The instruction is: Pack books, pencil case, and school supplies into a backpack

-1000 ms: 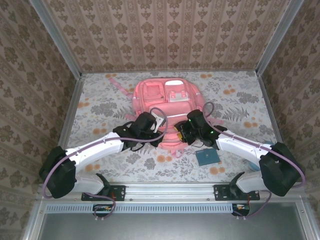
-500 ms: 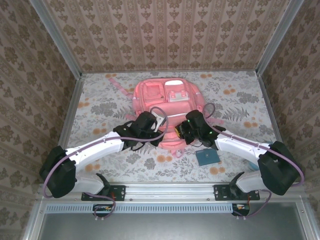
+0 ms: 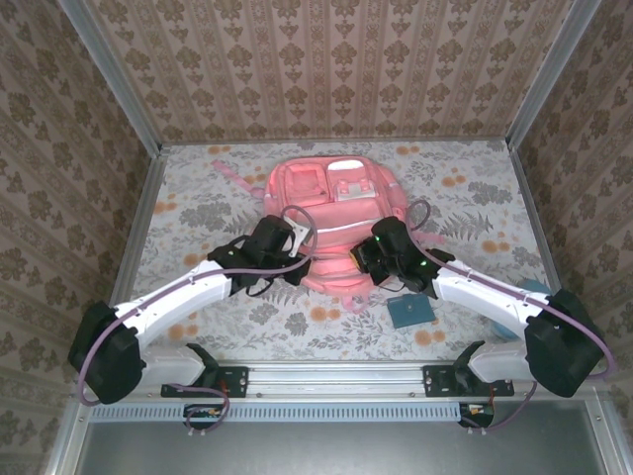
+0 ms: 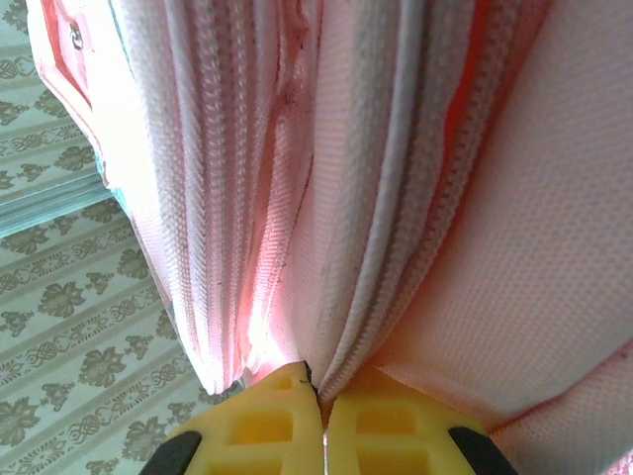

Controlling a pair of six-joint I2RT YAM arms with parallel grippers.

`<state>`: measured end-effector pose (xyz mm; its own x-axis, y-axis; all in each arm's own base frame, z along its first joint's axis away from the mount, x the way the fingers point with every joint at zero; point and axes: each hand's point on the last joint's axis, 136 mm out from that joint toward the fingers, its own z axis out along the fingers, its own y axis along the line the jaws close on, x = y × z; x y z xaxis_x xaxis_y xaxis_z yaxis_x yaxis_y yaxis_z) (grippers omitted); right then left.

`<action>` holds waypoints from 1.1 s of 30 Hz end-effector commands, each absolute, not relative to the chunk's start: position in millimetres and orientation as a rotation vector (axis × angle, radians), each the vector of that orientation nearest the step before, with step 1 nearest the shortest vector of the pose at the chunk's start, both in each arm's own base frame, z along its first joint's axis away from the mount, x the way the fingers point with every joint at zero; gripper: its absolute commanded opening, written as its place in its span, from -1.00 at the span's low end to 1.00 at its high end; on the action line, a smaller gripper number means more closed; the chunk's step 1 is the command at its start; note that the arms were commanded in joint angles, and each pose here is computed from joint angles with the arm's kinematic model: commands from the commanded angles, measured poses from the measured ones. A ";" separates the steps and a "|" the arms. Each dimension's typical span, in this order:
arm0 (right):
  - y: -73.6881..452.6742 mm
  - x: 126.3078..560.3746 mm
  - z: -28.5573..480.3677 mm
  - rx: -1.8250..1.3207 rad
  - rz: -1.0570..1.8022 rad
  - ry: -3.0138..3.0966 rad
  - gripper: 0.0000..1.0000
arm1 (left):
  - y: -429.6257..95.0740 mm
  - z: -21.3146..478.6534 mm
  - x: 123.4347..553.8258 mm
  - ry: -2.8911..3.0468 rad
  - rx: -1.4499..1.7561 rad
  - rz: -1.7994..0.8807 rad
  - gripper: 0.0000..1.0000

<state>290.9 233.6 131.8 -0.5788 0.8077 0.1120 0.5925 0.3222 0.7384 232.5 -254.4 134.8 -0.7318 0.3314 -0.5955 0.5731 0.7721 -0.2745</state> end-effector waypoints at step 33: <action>269.4 309.9 120.0 0.883 1.081 2.559 -0.89 | -96.0 111.1 317.6 2.485 -0.058 -0.079 -1.00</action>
